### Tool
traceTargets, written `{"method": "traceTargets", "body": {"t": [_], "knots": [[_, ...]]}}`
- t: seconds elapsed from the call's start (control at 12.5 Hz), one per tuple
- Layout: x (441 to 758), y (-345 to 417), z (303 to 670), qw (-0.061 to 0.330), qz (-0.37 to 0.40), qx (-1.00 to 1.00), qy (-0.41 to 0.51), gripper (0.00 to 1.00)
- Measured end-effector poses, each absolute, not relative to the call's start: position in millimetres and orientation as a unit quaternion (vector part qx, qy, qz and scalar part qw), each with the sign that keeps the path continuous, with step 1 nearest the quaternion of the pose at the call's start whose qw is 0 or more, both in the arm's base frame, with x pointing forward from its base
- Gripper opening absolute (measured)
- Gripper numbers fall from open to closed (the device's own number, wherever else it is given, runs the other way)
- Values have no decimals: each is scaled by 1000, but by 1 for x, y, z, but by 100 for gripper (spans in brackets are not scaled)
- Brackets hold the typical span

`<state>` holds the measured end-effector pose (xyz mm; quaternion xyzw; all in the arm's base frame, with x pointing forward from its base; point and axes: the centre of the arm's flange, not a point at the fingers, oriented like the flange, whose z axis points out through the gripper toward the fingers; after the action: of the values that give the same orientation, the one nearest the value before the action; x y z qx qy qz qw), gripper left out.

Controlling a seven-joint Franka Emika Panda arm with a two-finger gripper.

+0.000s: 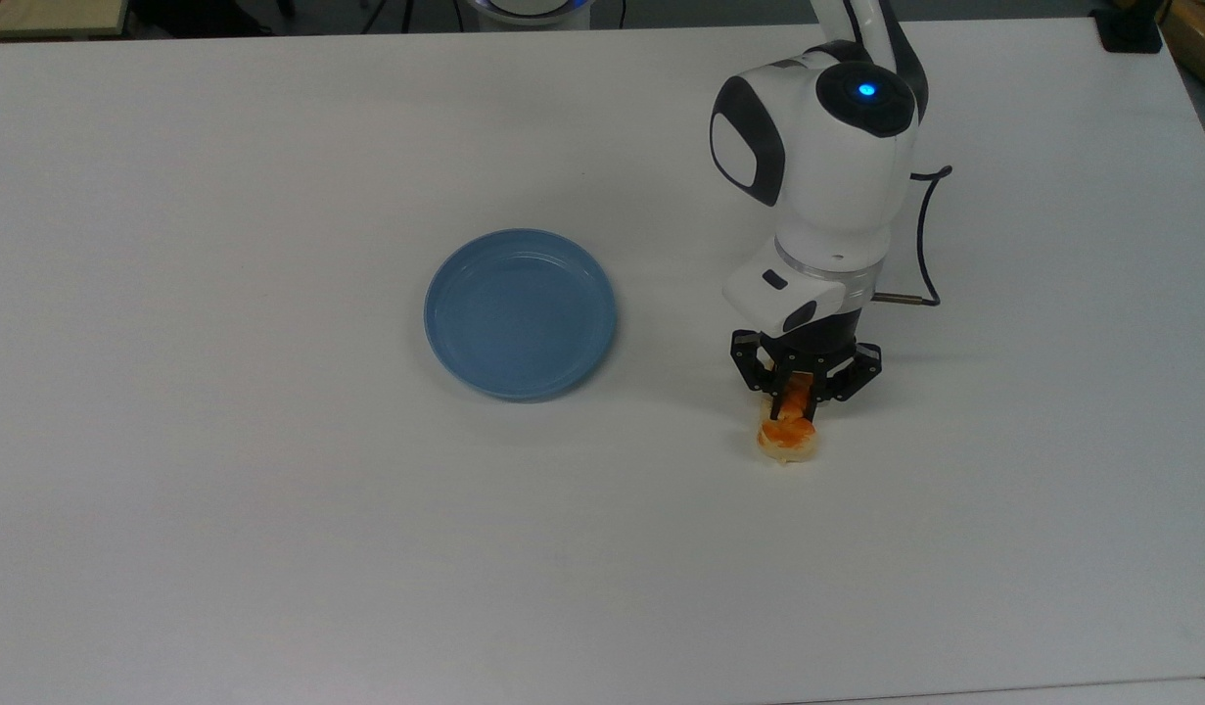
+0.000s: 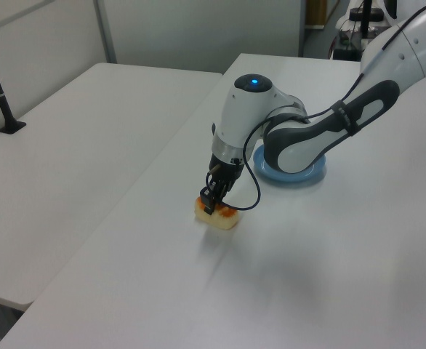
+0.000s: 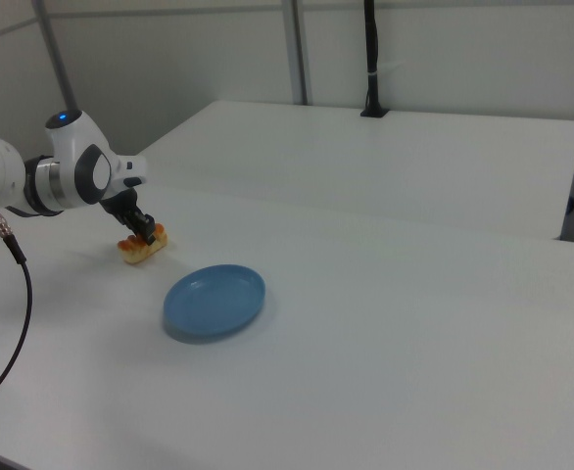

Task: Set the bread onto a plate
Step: 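Lower the gripper and close it around the bread roll, then lift the bread roll and carry it over the blue plate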

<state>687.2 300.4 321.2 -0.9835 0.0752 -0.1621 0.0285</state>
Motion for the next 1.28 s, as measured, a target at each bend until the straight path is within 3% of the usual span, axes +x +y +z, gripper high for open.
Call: {"method": "traceTargets", "body": {"t": [0.4, 0.8, 1.28], "knots": [[693, 290, 353, 29, -174, -981, 83, 31], [691, 214, 413, -22, -112, -991, 73, 31], [685, 118, 367, -52, -42, -994, 87, 33]]}}
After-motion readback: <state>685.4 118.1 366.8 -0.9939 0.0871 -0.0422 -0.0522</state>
